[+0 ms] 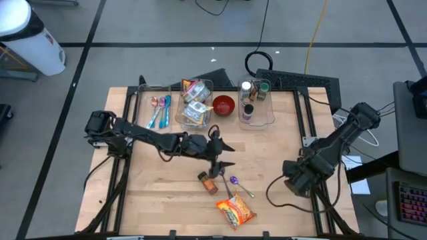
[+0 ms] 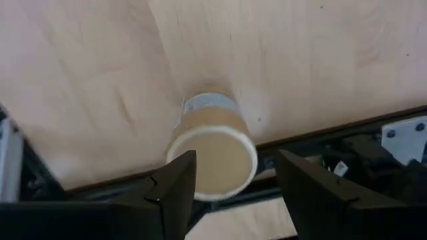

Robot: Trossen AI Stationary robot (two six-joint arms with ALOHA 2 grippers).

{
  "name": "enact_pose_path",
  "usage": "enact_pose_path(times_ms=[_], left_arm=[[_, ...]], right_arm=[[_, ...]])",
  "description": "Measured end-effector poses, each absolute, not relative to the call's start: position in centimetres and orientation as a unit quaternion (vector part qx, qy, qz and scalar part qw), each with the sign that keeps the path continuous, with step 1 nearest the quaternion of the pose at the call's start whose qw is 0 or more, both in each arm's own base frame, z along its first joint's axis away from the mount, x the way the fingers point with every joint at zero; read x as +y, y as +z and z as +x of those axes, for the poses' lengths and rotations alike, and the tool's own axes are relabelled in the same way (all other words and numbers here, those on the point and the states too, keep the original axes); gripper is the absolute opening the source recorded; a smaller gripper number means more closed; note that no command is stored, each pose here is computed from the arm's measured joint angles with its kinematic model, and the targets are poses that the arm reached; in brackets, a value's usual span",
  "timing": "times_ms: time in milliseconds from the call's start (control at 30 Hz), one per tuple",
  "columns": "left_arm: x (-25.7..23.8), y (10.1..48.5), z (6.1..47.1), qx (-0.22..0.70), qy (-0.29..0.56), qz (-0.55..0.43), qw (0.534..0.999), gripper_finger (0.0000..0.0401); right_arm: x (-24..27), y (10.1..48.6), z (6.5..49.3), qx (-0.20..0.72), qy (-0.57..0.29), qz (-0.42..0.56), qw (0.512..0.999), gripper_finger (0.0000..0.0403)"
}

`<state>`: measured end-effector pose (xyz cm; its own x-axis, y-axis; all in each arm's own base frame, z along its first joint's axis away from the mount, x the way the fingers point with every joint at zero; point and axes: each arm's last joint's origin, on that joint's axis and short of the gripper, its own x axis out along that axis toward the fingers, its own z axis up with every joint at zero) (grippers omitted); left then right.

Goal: Pick & Place Food Item
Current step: Put the gold seasoning bottle into the right transparent bin

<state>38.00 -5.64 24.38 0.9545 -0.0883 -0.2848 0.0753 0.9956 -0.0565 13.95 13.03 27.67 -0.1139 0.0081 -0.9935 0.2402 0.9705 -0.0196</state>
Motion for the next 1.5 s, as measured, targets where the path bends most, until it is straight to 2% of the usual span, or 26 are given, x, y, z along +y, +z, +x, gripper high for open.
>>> enact_pose_path(times_ms=[167, 367, 667, 967, 1233, 1500], left_arm=[[-5.9, 25.0, 38.1, 0.118, -0.063, -0.066, 0.989, 0.0271], [-7.0, 25.0, 37.9, 0.118, -0.080, -0.087, 0.986, 0.0271], [-8.6, 25.1, 37.6, 0.114, -0.099, -0.089, 0.985, 0.0271], [-8.1, 25.2, 37.7, 0.103, -0.034, -0.084, 0.991, 0.0271], [-6.9, 25.2, 38.0, 0.100, 0.002, -0.076, 0.992, 0.0271], [-5.1, 25.2, 38.2, 0.098, 0.025, -0.072, 0.992, 0.0271]], right_arm=[[13.1, 30.7, 13.6, 0.733, -0.079, 0.083, 0.670, 0.0196], [14.2, 33.7, 12.8, 0.689, -0.061, 0.083, 0.717, 0.0196], [15.8, 34.0, 10.7, 0.678, -0.012, 0.028, 0.734, 0.0196], [14.5, 34.9, 10.0, 0.648, 0.058, -0.037, 0.758, 0.0196], [13.0, 34.4, 10.0, 0.654, 0.048, -0.024, 0.754, 0.0196], [11.9, 32.5, 10.1, 0.725, 0.062, 0.027, 0.685, 0.0196]])
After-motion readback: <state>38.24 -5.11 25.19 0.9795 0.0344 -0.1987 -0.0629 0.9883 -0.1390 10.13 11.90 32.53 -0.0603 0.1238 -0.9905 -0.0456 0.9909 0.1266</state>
